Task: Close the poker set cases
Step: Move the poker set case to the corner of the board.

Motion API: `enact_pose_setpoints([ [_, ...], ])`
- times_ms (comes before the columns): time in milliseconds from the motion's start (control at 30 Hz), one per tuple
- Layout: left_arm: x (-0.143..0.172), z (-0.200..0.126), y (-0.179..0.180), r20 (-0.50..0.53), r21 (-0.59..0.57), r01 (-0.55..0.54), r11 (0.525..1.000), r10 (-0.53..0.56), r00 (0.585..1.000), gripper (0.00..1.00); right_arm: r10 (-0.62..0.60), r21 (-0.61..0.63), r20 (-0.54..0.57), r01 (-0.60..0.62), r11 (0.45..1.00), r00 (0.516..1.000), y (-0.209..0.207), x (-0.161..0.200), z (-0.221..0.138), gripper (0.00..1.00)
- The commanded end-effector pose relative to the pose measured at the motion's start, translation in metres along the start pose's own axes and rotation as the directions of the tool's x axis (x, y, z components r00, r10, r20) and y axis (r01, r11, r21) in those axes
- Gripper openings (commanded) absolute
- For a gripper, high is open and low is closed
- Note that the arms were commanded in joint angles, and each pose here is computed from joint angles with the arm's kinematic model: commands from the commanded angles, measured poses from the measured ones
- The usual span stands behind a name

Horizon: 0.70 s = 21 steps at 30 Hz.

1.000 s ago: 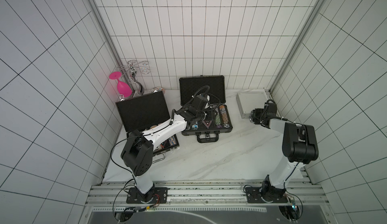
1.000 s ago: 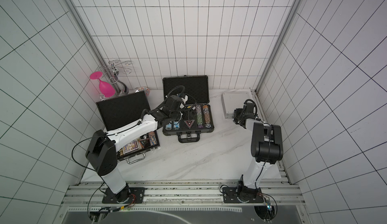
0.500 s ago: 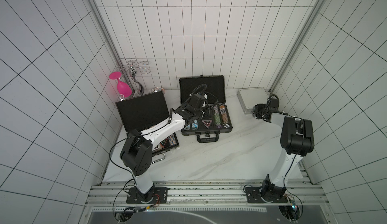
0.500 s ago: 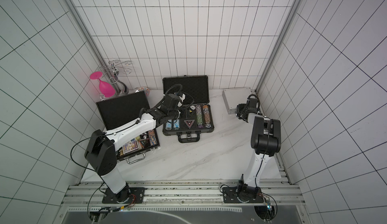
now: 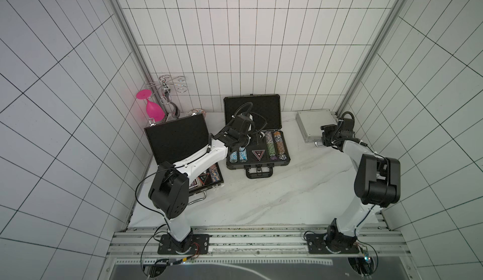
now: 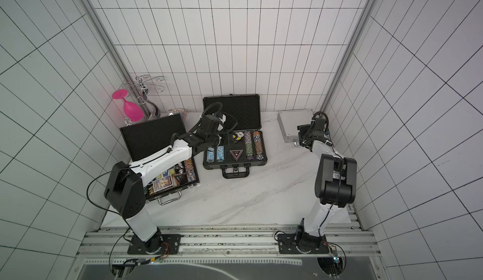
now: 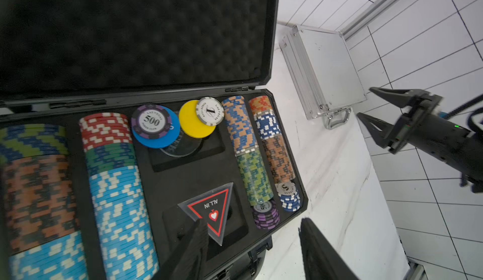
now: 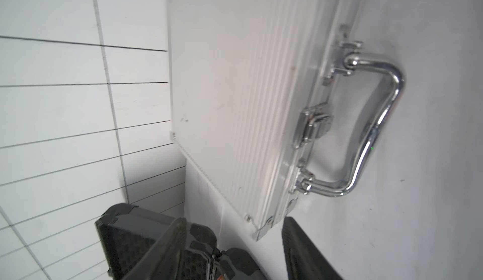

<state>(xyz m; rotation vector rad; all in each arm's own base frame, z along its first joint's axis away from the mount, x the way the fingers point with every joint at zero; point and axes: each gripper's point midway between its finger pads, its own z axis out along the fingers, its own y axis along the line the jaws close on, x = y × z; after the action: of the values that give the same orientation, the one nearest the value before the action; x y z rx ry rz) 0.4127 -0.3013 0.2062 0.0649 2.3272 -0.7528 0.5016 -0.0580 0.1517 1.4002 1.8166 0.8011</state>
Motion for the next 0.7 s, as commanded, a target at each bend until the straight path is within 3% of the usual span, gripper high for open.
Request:
enact_pose_setpoints([
  [0, -0.026, -0.018, 0.017, 0.075, -0.049, 0.009, 0.999, -0.005, 0.997, 0.57, -0.235, -0.046, -0.04, 0.234, 0.971, 0.971, 0.017, 0.021, -0.011, 0.6],
  [67, -0.033, -0.021, 0.035, 0.098, -0.091, 0.024, 0.996, -0.015, 0.995, 0.57, -0.412, -0.14, -0.102, 0.397, 0.907, 0.906, 0.04, 0.046, -0.005, 0.59],
  [167, -0.044, -0.023, 0.067, 0.116, -0.156, 0.062, 0.986, -0.044, 0.992, 0.57, -0.616, -0.223, -0.22, 0.575, 0.787, 0.757, 0.051, 0.096, 0.011, 0.57],
  [233, -0.048, -0.021, 0.089, 0.117, -0.21, 0.074, 0.975, -0.05, 0.992, 0.57, -0.705, -0.268, -0.234, 0.652, 0.709, 0.67, 0.058, 0.122, 0.016, 0.57],
  [367, -0.055, -0.015, 0.124, 0.116, -0.289, 0.079, 0.954, -0.047, 0.992, 0.57, -0.816, -0.326, -0.193, 0.748, 0.578, 0.546, 0.072, 0.15, 0.025, 0.58],
  [533, -0.074, -0.003, 0.156, 0.135, -0.356, 0.042, 0.934, 0.007, 0.991, 0.59, -0.881, -0.337, -0.185, 0.814, 0.473, 0.435, 0.075, 0.168, 0.047, 0.6],
  [667, -0.077, 0.014, 0.177, 0.086, -0.437, 0.008, 0.899, 0.033, 0.996, 0.6, -0.902, -0.297, -0.17, 0.852, 0.431, 0.397, 0.069, 0.168, 0.067, 0.6],
])
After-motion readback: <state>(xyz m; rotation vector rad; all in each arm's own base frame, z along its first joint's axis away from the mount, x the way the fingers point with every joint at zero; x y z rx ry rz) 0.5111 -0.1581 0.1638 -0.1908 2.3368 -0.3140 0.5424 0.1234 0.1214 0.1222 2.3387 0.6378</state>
